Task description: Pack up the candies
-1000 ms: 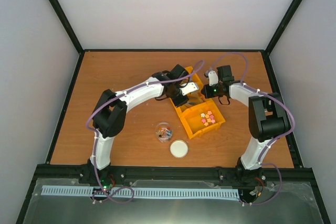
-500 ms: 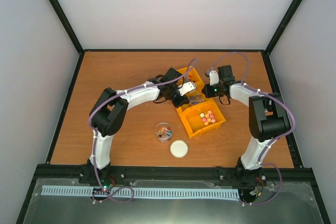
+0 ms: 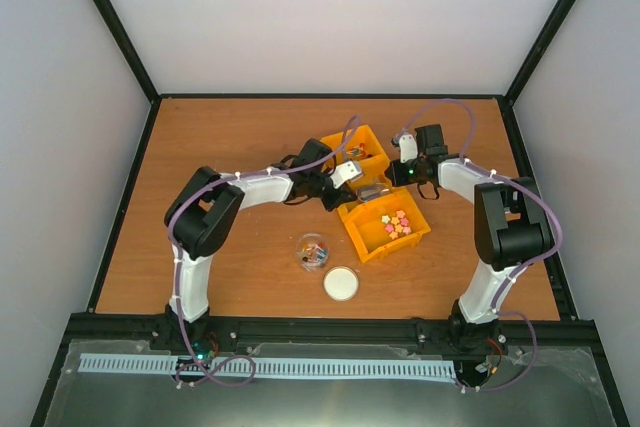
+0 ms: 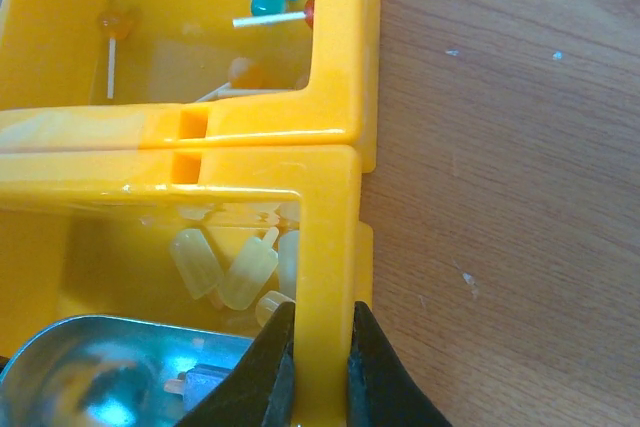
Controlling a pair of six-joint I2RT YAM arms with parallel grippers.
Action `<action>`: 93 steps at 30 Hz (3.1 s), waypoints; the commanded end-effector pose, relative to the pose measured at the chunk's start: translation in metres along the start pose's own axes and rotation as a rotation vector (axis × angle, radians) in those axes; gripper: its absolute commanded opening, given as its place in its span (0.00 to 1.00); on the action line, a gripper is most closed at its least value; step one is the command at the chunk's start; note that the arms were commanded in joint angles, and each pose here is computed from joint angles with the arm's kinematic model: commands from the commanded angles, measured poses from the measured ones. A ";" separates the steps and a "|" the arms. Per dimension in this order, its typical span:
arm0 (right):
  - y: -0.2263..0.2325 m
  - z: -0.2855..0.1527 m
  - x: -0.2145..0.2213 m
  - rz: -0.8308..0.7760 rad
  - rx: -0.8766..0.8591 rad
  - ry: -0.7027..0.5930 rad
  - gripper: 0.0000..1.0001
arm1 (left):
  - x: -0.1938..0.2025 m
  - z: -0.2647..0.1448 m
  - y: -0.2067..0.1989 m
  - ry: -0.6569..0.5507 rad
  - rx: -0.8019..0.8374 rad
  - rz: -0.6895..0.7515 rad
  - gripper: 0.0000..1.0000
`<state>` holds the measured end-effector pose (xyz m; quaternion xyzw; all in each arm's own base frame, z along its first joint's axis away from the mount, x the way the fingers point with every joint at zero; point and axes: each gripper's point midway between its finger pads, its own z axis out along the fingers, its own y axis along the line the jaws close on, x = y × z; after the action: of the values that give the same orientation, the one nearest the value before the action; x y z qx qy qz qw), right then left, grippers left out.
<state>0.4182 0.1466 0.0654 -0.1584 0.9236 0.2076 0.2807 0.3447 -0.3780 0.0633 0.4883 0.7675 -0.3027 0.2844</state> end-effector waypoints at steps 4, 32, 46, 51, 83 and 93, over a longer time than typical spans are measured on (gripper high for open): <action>0.032 -0.015 -0.011 -0.057 -0.102 -0.053 0.03 | -0.025 -0.018 -0.012 -0.228 0.072 0.060 0.01; 0.016 -0.022 -0.012 -0.046 -0.084 -0.074 0.03 | -0.022 -0.078 -0.006 -0.421 0.038 0.144 0.01; 0.013 -0.027 -0.018 -0.056 -0.055 -0.106 0.03 | -0.013 -0.111 -0.019 -0.300 -0.050 0.260 0.01; 0.015 -0.024 -0.014 -0.057 -0.072 -0.096 0.03 | -0.013 -0.128 -0.035 -0.278 -0.033 0.318 0.01; 0.021 -0.014 -0.006 -0.060 -0.133 -0.053 0.03 | 0.115 -0.261 -0.091 0.021 0.042 0.172 0.01; 0.017 -0.013 -0.009 -0.038 -0.111 -0.058 0.03 | 0.125 -0.261 -0.084 0.153 -0.003 0.230 0.01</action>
<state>0.3967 0.1509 0.0666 -0.1877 0.9125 0.2416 0.2714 0.1829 -0.1406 0.1507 0.5631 0.7405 -0.2593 0.2597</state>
